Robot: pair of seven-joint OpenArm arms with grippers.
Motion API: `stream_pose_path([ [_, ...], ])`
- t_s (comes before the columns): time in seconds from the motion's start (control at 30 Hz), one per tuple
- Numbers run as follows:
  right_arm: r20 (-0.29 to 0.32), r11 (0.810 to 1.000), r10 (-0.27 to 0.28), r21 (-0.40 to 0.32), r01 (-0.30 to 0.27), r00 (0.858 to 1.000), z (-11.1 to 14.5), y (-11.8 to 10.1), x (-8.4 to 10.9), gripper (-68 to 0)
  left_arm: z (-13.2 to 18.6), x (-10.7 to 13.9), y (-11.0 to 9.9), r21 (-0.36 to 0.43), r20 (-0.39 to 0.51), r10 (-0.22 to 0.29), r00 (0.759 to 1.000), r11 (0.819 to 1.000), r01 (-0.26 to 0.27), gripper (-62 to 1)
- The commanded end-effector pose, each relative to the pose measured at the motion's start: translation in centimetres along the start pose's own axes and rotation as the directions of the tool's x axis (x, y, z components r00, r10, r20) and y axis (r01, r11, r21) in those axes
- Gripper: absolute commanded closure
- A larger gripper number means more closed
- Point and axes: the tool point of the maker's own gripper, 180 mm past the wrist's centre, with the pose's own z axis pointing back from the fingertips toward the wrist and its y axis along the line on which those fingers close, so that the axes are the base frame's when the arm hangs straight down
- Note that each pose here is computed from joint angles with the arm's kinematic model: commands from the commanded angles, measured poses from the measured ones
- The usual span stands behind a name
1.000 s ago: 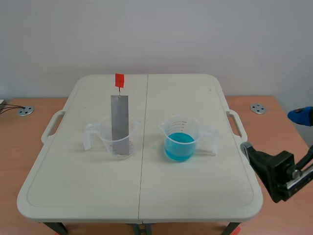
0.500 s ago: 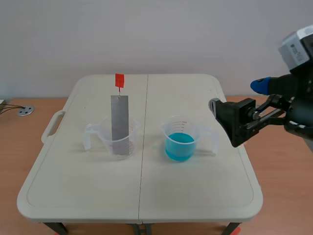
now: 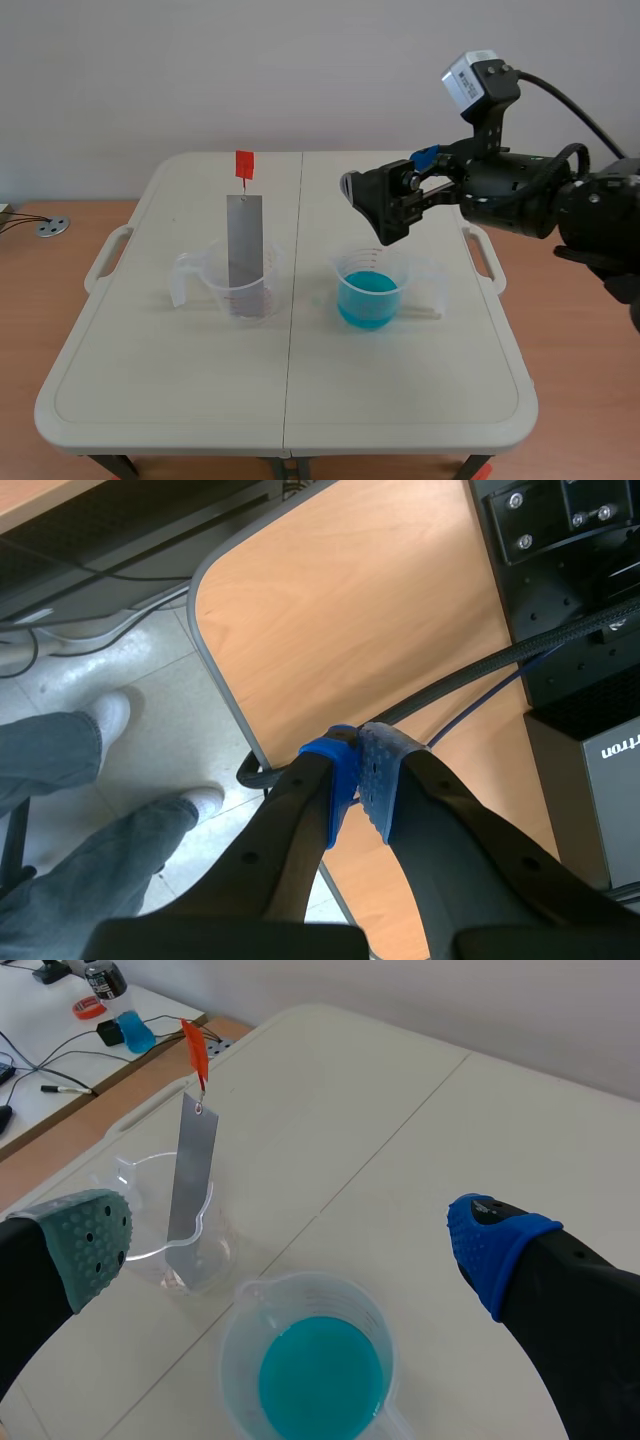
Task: Hold the metal plate by the orange handle, dip it into the blue solution, take it out and point at it, then put the plate back in the beaker on the left.
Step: 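Lift the metal plate out of the left beaker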
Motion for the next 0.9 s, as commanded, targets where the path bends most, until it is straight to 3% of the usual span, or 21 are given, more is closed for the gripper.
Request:
stream_pose_path([
  [0.0,0.041,1.000,0.004,0.021,-0.005,0.999,-1.0,0.1,1.7,-66.3,0.0,0.3,-0.4,-0.009,0.015,0.002,1.000,1.000,-0.002,-1.4],
  [0.17,0.028,0.999,-0.011,0.043,0.010,1.000,-4.0,0.0,2.4,-66.3,-0.1,0.4,-0.4,-0.008,0.017,0.001,1.000,1.000,0.000,-1.5],
  [0.67,-0.091,0.991,0.066,0.126,-0.054,0.994,-11.5,3.4,3.2,-66.3,-0.2,0.7,-0.1,-0.003,0.024,0.000,1.000,1.000,0.000,-1.4],
  [0.87,-0.130,0.988,0.068,0.146,-0.049,0.989,-13.8,4.5,3.1,-66.3,-0.2,0.7,-0.1,-0.003,0.024,0.000,1.000,1.000,0.000,-1.5],
])
